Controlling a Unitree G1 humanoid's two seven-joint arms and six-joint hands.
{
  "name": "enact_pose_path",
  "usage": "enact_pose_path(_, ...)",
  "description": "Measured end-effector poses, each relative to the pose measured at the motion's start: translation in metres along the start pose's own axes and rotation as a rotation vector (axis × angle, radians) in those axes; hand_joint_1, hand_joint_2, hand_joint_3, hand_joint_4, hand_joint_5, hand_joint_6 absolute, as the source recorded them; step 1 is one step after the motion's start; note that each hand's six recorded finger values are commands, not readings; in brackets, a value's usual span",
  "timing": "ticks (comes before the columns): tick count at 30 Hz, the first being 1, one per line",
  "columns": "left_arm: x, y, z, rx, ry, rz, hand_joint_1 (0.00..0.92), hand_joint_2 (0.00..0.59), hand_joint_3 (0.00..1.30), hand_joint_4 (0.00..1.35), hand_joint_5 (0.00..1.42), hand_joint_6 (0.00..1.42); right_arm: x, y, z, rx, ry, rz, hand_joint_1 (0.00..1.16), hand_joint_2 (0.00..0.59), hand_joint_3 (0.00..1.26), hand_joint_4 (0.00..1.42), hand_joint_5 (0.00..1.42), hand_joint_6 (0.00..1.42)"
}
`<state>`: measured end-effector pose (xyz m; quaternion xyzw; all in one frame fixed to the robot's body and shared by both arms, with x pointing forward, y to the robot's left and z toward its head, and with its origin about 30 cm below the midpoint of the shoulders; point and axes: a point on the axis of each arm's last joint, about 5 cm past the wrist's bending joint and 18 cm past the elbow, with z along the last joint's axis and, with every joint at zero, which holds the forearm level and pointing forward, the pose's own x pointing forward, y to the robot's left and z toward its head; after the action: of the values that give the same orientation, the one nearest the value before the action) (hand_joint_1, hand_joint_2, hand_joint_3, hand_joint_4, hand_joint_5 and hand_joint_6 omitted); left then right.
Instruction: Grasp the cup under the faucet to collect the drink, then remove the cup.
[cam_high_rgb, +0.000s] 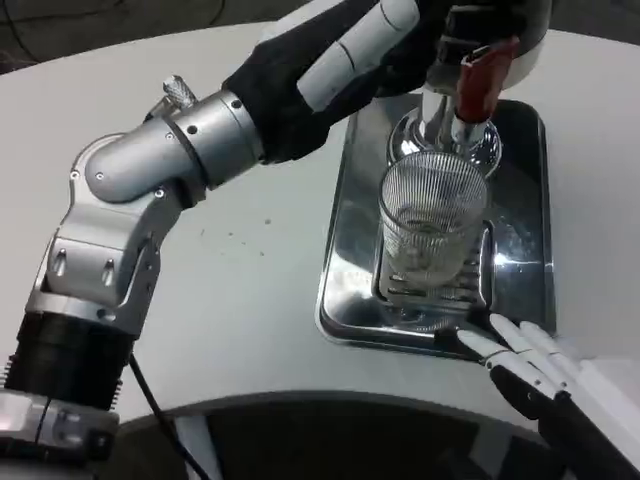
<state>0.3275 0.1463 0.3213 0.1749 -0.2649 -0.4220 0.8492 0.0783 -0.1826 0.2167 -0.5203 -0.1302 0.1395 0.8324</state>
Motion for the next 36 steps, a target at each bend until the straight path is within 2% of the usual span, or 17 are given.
enact_pose_path(7,0.007,-0.005,0.0018,0.109,-0.005,-0.041,0.0,0.121,0.19,0.14,0.23,0.22,-0.001,-0.0002,-0.0004,0.01,-0.001,-0.001,0.3,0.421,0.12,0.0,0.0,0.0)
enact_pose_path(10,0.01,-0.009,0.0038,0.206,-0.003,-0.071,0.0,0.121,0.18,0.12,0.21,0.19,-0.001,-0.0002,-0.0005,0.01,-0.001,0.0,0.3,0.42,0.12,0.0,0.0,0.0)
enact_pose_path(20,0.011,-0.012,0.0061,0.387,-0.001,-0.094,0.0,0.116,0.15,0.05,0.1,0.11,0.002,-0.0012,-0.0017,0.033,0.016,-0.012,0.3,0.416,0.12,0.0,0.0,0.0)
enact_pose_path(24,0.01,-0.012,0.0051,0.409,-0.003,-0.099,0.0,0.115,0.15,0.05,0.1,0.11,0.006,-0.0017,-0.0022,0.065,0.027,-0.023,0.3,0.415,0.12,0.0,0.0,0.0)
enact_pose_path(27,0.009,-0.012,0.0047,0.421,-0.01,-0.107,0.0,0.114,0.15,0.04,0.1,0.1,0.012,-0.0016,-0.0022,0.121,0.042,-0.041,0.3,0.415,0.12,0.0,0.0,0.0)
enact_pose_path(36,0.012,-0.013,0.0079,0.487,-0.004,-0.143,0.0,0.114,0.15,0.04,0.08,0.08,0.024,-0.0032,0.0001,0.188,0.041,-0.075,0.3,0.415,0.11,0.0,0.0,0.0)
